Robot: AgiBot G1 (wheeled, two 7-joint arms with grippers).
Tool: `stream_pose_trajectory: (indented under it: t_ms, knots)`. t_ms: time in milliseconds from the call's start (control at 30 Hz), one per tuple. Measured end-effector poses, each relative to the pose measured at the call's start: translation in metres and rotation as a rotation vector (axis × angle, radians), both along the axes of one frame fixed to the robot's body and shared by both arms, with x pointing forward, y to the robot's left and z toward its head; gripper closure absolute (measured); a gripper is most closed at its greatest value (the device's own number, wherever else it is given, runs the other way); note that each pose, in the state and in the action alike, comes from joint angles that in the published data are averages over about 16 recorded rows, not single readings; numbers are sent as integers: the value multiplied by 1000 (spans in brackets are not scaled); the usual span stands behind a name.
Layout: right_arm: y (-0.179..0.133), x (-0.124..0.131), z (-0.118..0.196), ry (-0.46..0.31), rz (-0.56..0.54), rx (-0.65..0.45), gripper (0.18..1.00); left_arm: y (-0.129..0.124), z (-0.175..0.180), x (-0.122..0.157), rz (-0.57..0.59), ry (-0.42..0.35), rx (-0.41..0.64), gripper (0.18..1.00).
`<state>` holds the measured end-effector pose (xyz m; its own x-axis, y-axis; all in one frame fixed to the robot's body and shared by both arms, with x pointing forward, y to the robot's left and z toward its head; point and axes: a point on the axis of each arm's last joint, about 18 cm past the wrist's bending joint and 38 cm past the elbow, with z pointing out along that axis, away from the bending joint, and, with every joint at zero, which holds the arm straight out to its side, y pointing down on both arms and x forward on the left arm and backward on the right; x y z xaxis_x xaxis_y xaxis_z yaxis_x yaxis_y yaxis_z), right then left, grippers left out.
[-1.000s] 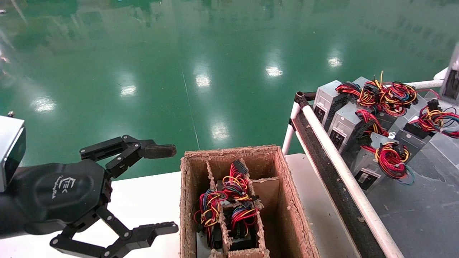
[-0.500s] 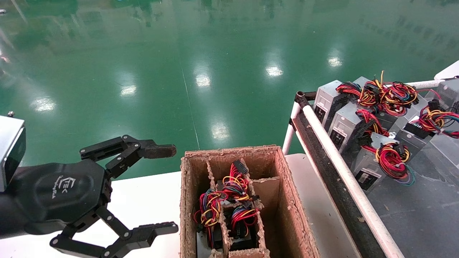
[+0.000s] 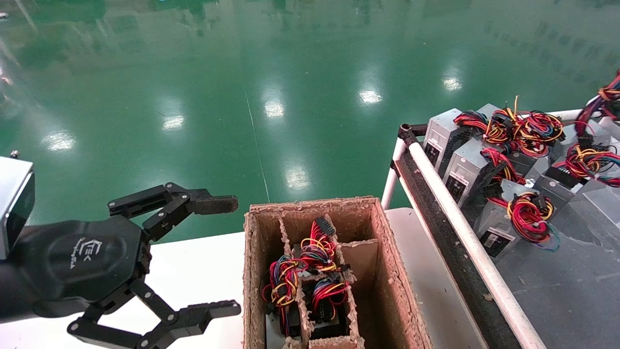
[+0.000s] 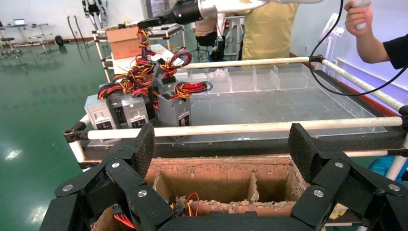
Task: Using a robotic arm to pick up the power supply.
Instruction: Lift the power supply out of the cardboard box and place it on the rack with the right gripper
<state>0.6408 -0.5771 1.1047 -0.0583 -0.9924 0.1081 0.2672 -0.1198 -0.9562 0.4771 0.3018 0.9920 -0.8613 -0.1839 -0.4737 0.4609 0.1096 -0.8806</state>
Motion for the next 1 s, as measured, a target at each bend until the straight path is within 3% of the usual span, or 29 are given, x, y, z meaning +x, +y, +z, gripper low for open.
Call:
stream_pose_trajectory:
  t_ms: [567,1000]
  knots:
    - [22,6,1,1,84,-14,952,0,0,0,0,0,0,184]
    - [17,4,-25,51,118,25,952,0,0,0,0,0,0,184]
